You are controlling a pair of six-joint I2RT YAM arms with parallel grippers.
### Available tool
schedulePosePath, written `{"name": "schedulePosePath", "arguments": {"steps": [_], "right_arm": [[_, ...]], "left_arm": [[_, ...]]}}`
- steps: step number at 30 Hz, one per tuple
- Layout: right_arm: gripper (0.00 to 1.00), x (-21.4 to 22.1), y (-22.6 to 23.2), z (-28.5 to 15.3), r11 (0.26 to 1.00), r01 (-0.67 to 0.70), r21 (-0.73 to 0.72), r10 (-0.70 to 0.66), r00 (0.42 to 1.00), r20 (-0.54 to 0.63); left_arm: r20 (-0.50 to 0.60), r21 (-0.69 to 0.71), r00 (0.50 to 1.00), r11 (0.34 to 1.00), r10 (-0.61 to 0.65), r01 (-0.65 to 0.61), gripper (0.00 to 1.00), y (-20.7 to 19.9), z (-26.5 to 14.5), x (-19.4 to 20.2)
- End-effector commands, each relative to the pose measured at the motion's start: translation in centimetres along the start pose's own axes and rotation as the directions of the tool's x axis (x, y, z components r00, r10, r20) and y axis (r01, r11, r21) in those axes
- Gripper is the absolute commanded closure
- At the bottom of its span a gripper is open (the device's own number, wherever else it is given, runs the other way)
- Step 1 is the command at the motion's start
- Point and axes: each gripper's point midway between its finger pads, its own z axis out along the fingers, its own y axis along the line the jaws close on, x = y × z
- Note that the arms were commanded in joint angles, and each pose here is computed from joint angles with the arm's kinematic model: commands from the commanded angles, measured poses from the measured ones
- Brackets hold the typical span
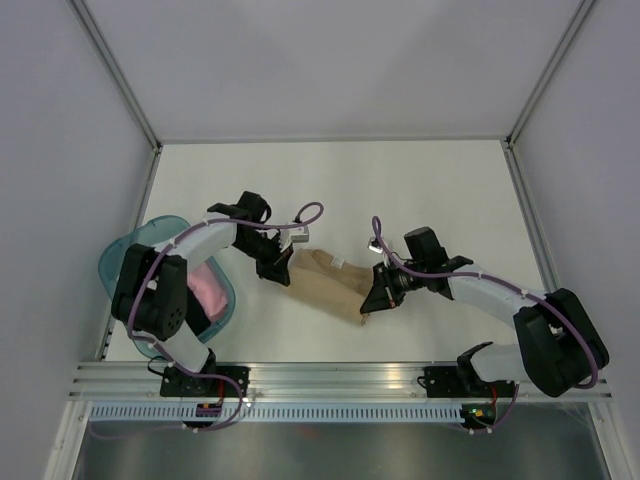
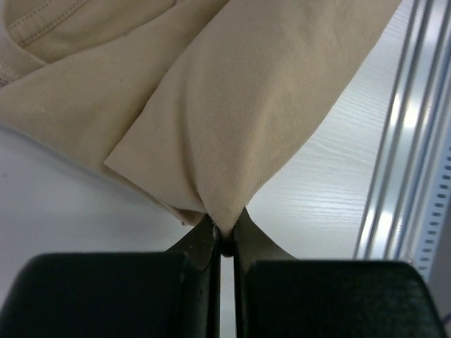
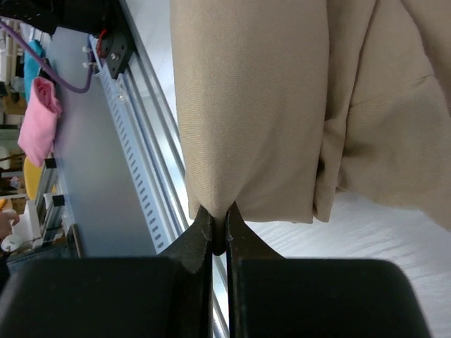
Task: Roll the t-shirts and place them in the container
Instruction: Roll the tshirt
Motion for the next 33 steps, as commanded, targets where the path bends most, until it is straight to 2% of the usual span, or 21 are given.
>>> {"name": "schedulePosePath", "arguments": {"steps": [1,4,6,11,16,21,25,26,29,33], "right_arm": [[1.00,-0.9,3.5,-0.9,0.987,0.061,-0.147,-0.059,0.998,0.018],[1.00,-0.5,4.1,-0.8,0.981,-0.008,-0.195,0.014,0.999,0.029],[1.00,-0.2,3.1,-0.4,0.978,-0.070,-0.194,0.078,0.996,0.031],[1.00,-1.4,-1.2,-0.6,0.977,-0.178,-0.116,0.186,0.980,0.065],[0.99,-2.5,-4.3,0.0,0.965,-0.257,-0.047,0.259,0.964,0.062],[0.71,-2.8,-8.3,-0.8,0.942,-0.313,0.123,0.298,0.946,0.132],[0.54,-4.2,-8.8,-1.7,0.943,-0.275,0.187,0.249,0.956,0.153],[0.47,-4.5,-8.6,-2.2,0.947,-0.249,0.203,0.223,0.964,0.142],[0.43,-6.1,-6.8,-4.3,0.953,-0.161,0.255,0.115,0.975,0.189],[0.38,-6.6,-5.7,-5.4,0.945,-0.130,0.301,0.055,0.968,0.245]], "left_arm": [[-0.008,0.095,0.996,0.992,-0.084,0.084,0.98,-4.9,-2.1,0.5],[-0.017,0.134,0.992,0.983,-0.121,0.122,0.98,-6.9,-2.9,1.2],[-0.004,0.131,0.988,0.979,-0.154,0.153,0.98,-6.8,-3.0,1.0],[0.023,0.031,0.964,0.964,-0.266,0.265,0.98,-2.6,-1.6,0.1],[-0.020,-0.068,0.919,0.917,-0.395,0.393,0.98,1.2,0.1,1.3],[-0.037,-0.144,0.898,0.892,-0.438,0.429,0.98,3.6,0.7,2.4],[-0.025,-0.143,0.894,0.887,-0.447,0.440,0.98,4.0,0.8,1.8],[-0.017,-0.142,0.897,0.890,-0.441,0.434,0.97,4.0,0.7,1.5],[0.003,-0.139,0.903,0.894,-0.429,0.425,0.97,3.9,0.2,0.8],[0.007,-0.141,0.903,0.894,-0.430,0.426,0.94,3.6,0.1,0.8]]}}
